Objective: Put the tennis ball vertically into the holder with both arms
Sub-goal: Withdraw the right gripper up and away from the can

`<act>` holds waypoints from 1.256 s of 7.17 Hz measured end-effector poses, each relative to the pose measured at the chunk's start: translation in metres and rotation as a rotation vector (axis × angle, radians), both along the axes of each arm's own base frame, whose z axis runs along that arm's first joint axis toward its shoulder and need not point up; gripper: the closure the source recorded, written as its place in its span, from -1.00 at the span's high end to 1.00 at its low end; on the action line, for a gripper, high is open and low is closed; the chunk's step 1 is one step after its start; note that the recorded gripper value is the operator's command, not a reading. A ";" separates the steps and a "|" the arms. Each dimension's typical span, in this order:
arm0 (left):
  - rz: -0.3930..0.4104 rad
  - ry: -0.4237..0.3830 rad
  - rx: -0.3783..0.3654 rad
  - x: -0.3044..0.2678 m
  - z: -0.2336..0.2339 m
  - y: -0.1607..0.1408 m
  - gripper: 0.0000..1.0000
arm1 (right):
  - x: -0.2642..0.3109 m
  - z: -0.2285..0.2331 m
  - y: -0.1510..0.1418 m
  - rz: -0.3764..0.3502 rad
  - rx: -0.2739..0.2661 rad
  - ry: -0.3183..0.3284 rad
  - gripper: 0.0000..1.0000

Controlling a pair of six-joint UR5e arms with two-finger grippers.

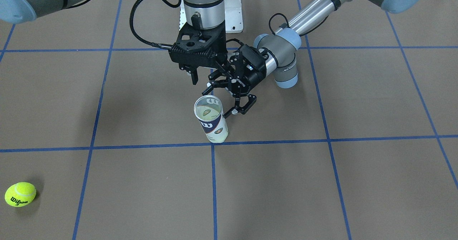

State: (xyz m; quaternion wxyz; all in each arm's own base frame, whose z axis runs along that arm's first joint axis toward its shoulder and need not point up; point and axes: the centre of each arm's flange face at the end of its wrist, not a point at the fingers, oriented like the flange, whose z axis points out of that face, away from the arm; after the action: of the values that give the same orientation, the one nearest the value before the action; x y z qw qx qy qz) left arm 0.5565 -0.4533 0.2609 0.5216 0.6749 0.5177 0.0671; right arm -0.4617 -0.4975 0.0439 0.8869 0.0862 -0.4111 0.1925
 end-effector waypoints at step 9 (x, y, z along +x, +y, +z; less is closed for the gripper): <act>-0.031 -0.008 -0.004 -0.013 0.003 -0.017 0.97 | 0.172 0.165 -0.111 -0.153 0.166 0.105 0.97</act>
State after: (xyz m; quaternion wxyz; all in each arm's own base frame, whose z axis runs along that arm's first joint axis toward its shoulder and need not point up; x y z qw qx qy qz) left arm 0.5431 -0.4704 0.2641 0.5259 0.6815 0.5052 0.0608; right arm -0.2899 -0.6083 0.2092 0.9090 0.1379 -0.3841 0.0848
